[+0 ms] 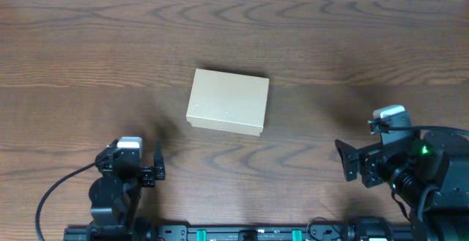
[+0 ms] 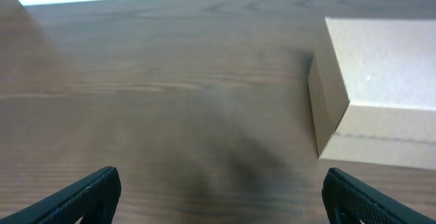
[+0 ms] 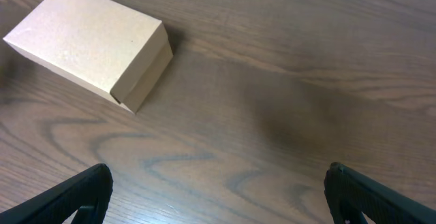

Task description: Pack container

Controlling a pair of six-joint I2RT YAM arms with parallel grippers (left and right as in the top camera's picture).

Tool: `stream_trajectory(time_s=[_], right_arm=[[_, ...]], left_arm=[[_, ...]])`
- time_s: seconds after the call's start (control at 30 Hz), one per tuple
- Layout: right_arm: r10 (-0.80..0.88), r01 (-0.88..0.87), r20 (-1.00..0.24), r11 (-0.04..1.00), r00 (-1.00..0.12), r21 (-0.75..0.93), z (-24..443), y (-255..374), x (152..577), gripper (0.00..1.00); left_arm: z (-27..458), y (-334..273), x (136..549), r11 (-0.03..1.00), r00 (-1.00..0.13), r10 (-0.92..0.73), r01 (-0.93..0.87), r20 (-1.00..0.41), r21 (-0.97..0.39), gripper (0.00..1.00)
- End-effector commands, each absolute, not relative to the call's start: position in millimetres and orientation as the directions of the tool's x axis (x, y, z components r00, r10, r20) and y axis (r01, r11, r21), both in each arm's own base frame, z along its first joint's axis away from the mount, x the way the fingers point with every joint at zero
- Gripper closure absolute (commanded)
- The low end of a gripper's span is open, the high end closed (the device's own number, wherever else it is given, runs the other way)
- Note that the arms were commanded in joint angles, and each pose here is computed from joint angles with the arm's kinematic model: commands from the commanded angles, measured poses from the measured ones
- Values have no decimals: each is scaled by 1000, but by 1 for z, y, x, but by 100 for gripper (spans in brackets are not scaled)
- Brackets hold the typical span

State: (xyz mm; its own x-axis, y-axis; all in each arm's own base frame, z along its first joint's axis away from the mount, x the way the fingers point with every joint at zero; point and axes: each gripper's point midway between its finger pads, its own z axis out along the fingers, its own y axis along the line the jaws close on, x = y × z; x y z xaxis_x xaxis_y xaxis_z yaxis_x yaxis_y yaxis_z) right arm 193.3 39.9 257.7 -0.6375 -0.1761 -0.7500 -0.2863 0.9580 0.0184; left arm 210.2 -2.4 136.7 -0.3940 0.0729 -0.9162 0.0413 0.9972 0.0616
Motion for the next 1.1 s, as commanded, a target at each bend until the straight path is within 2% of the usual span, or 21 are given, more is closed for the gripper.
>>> stream_trajectory(time_s=[0.0,0.33,0.47,1.07], right_arm=[[-156,-261,-750,965,-643,23,257,36,194,1],[-156,-261,-750,965,-643,23,257,36,194,1],[-156,-261,-750,965,-643,23,257,36,194,1],[-156,-261,-750,965,-643,23,257,36,194,1]], left_arm=[[129,0,210,996,-399,94,33,-912,88,5],[97,10,210,994,-452,94,-12,-887,111,5],[98,19,209,988,-457,101,-55,-884,141,5],[98,18,209,989,-456,100,-47,-884,137,5]])
